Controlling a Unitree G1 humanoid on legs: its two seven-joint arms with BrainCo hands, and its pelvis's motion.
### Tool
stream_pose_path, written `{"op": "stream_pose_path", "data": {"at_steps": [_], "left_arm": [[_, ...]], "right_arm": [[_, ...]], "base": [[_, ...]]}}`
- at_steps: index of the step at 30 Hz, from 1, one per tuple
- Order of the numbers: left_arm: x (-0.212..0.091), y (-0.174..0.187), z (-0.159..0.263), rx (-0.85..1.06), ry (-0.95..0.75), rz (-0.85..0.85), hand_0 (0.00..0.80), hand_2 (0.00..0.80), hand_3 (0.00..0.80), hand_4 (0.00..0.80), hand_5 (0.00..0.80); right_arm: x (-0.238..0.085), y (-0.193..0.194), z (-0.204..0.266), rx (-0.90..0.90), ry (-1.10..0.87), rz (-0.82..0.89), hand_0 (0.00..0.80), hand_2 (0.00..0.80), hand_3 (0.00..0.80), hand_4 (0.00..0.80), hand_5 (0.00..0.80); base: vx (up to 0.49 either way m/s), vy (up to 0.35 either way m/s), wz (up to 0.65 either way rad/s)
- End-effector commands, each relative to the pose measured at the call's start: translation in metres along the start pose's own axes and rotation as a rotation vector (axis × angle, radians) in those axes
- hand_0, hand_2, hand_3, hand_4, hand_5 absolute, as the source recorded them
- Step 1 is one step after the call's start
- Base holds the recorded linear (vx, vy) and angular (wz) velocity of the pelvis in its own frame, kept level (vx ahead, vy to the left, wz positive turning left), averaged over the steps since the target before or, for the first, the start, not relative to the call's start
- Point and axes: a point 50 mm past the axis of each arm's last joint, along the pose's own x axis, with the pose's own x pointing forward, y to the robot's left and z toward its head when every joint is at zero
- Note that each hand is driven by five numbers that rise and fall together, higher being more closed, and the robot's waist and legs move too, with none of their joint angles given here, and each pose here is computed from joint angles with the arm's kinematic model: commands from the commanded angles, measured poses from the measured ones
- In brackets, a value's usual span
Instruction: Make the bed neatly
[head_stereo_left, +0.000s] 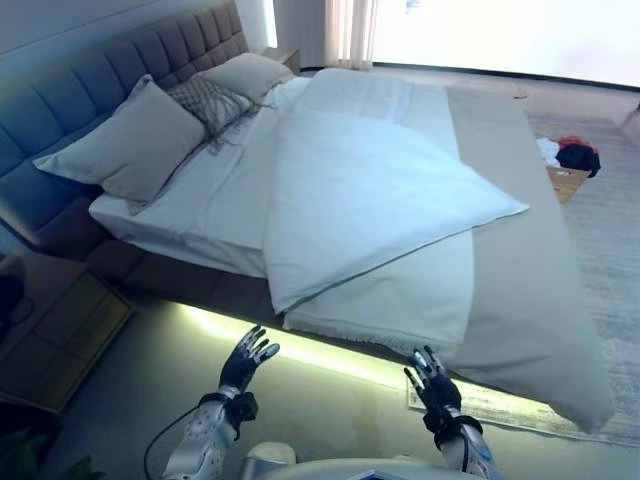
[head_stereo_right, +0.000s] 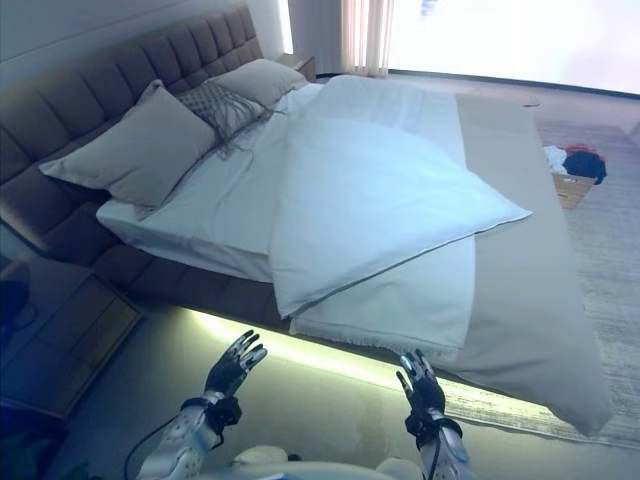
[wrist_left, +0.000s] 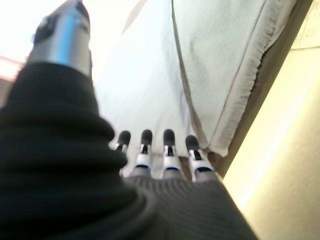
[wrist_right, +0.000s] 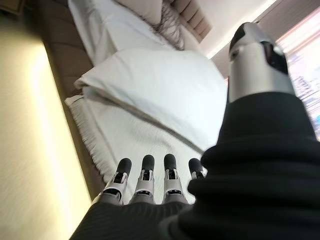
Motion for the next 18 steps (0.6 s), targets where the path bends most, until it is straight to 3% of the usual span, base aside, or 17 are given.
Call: {"op": "stream_pose_path", "data": {"at_steps": [1, 4, 11, 18], "left_arm": [[0.005, 0.003, 0.042, 0.069, -0.174, -0.036, 0.0, 0.0, 0.0, 0.0, 0.0], [0.009, 0.001, 0.051, 0.045, -0.197, -0.017, 0.0, 0.0, 0.0, 0.0, 0.0], [0.015, 0.007, 0.052, 0.043, -0.176, -0.007, 0.0, 0.0, 0.0, 0.0, 0.0], [0.0, 0.012, 0.03, 0.022, -0.124, -0.014, 0.0, 0.0, 0.0, 0.0, 0.0]], "right_arm": [[0.007, 0.02, 0.023, 0.065, -0.141, 0.06, 0.0, 0.0, 0.0, 0.0, 0.0], [0.005, 0.013, 0.02, 0.064, -0.121, 0.057, 0.0, 0.0, 0.0, 0.0, 0.0], [0.02, 0.016, 0.027, 0.044, -0.115, 0.064, 0.0, 0.0, 0.0, 0.0, 0.0], [0.01, -0.008, 0.017, 0.042, -0.061, 0.009, 0.0, 0.0, 0.0, 0.0, 0.0]], "base": [[0.035, 0.15, -0.03], [0.207, -0.012, 0.03], [0.46, -0.226, -0.2], [0.53, -0.299, 0.29]]}}
